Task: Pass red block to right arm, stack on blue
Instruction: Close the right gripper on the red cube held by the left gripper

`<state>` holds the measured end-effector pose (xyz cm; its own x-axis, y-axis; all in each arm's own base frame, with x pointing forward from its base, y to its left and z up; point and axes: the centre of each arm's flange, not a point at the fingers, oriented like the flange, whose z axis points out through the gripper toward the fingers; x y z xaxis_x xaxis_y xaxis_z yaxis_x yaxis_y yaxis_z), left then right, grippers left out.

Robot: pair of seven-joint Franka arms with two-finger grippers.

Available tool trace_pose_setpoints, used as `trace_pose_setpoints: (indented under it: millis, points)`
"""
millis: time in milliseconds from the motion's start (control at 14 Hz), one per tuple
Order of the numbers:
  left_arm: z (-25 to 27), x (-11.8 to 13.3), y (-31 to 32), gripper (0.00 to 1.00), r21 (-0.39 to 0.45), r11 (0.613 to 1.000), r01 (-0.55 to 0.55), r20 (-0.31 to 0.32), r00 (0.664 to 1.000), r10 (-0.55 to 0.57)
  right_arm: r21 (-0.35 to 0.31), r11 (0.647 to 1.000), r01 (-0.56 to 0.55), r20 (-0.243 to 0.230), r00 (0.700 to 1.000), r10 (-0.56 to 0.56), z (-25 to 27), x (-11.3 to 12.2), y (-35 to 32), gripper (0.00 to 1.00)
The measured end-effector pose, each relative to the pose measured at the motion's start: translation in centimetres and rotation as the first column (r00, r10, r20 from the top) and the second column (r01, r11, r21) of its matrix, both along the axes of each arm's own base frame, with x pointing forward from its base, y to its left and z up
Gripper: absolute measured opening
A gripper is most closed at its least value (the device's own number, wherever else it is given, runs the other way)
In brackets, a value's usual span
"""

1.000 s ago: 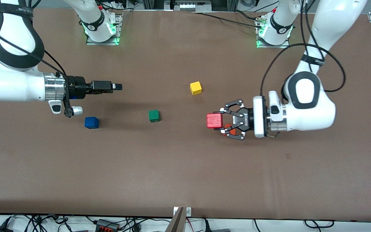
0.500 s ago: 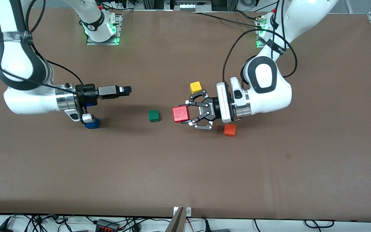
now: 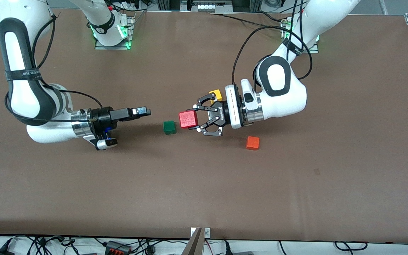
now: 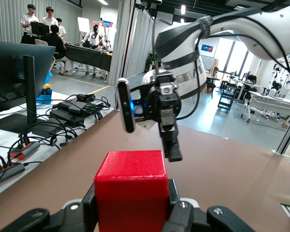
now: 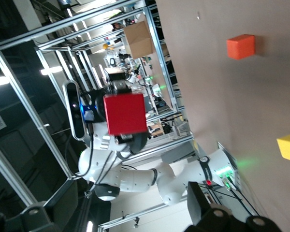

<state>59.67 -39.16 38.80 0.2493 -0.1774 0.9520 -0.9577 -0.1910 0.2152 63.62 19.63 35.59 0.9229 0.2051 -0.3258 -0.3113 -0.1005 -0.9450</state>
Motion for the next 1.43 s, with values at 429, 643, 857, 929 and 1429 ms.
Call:
trace_pose_setpoints:
  millis: [429, 643, 857, 929, 1429]
  points:
    - [0.0, -0.1, -0.2, 0.56, 0.003, 1.000, -0.004, 0.000, 1.000, 0.004, 0.109, 0.994, 0.015, -0.043, 0.999, -0.010, -2.1, 0.5, 5.9, 1.00]
    - [0.0, -0.1, -0.2, 0.56, 0.003, 1.000, -0.004, 0.000, 1.000, 0.004, 0.086, 0.996, 0.037, -0.031, 0.999, -0.035, -2.2, 1.0, 7.3, 1.00]
    - [0.0, -0.1, -0.2, 0.56, 0.003, 1.000, -0.004, 0.000, 1.000, 0.004, 0.075, 0.994, 0.074, -0.041, 0.997, -0.071, -2.2, 1.3, 9.3, 1.00]
    - [0.0, -0.1, -0.2, 0.56, 0.003, 1.000, -0.004, 0.000, 1.000, 0.004, 0.070, 0.994, 0.082, -0.049, 0.996, -0.078, -2.2, 1.4, 10.0, 1.00]
    - [0.0, -0.1, -0.2, 0.56, 0.004, 1.000, -0.005, 0.000, 1.000, 0.005, 0.078, 0.994, 0.076, -0.065, 0.995, -0.071, -1.8, 1.1, 11.7, 0.96]
